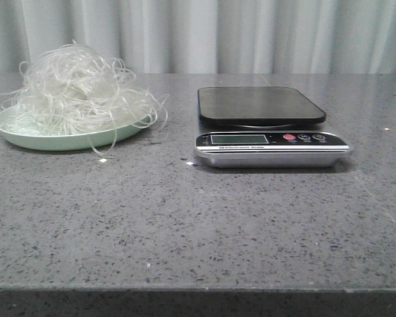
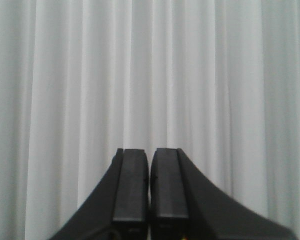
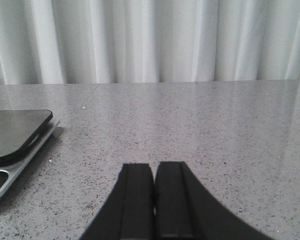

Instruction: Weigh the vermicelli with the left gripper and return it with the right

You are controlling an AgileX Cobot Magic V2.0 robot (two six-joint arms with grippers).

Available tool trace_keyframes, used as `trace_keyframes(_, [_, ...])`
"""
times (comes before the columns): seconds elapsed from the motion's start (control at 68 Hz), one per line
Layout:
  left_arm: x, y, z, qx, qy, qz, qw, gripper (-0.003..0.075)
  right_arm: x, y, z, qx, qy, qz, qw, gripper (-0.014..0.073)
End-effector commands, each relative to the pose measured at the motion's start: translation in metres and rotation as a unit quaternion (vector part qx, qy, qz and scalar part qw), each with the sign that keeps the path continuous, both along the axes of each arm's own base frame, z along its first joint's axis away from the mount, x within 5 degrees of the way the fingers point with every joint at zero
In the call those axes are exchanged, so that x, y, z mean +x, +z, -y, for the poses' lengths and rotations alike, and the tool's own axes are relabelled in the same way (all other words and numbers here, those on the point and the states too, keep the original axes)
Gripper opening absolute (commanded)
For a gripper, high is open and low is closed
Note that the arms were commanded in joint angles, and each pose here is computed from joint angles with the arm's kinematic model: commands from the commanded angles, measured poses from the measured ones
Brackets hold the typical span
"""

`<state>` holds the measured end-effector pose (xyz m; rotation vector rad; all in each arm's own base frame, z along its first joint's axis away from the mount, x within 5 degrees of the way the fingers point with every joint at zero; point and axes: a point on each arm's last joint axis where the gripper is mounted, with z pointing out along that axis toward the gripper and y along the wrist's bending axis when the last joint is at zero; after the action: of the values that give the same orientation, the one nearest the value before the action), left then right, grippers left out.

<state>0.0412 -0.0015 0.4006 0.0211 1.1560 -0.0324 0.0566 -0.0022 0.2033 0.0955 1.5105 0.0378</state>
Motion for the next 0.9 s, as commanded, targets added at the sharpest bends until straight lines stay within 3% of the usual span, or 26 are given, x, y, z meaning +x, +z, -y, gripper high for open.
trace_keyframes(0.0, [0.019,0.036,0.001,-0.007,-0.004,-0.026,1.0,0.0138,-0.003,0.011,0.0,-0.004,-0.004,0.052,0.999,0.0151])
trace_keyframes(0.206, [0.077,0.047,0.003,0.006,-0.002,-0.178,0.984,0.0176,-0.003,0.011,0.0,-0.004,-0.004,0.052,0.999,0.0151])
trace_keyframes(0.309, [0.107,0.045,0.005,0.016,-0.006,-0.245,0.969,0.0291,-0.003,0.011,0.0,-0.004,-0.004,0.052,0.999,0.0151])
trace_keyframes(0.529, [0.147,0.037,0.015,0.041,-0.052,-0.329,0.942,0.0523,-0.003,0.011,0.0,-0.004,-0.004,0.052,0.999,0.0151])
trace_keyframes(0.632, [0.166,0.033,0.025,0.068,-0.103,-0.366,0.922,0.0586,-0.003,0.01,0.0,-0.004,-0.004,0.049,0.999,0.0151])
trace_keyframes(0.735, [0.184,0.03,0.035,0.074,-0.159,-0.397,0.901,0.0591,-0.002,0.01,0.0,-0.003,-0.003,0.047,0.999,0.0151])
trace_keyframes(0.882, [0.211,0.021,0.052,0.105,-0.26,-0.443,0.852,0.0591,-0.002,0.01,0.0,-0.003,-0.003,0.047,0.999,0.0151])
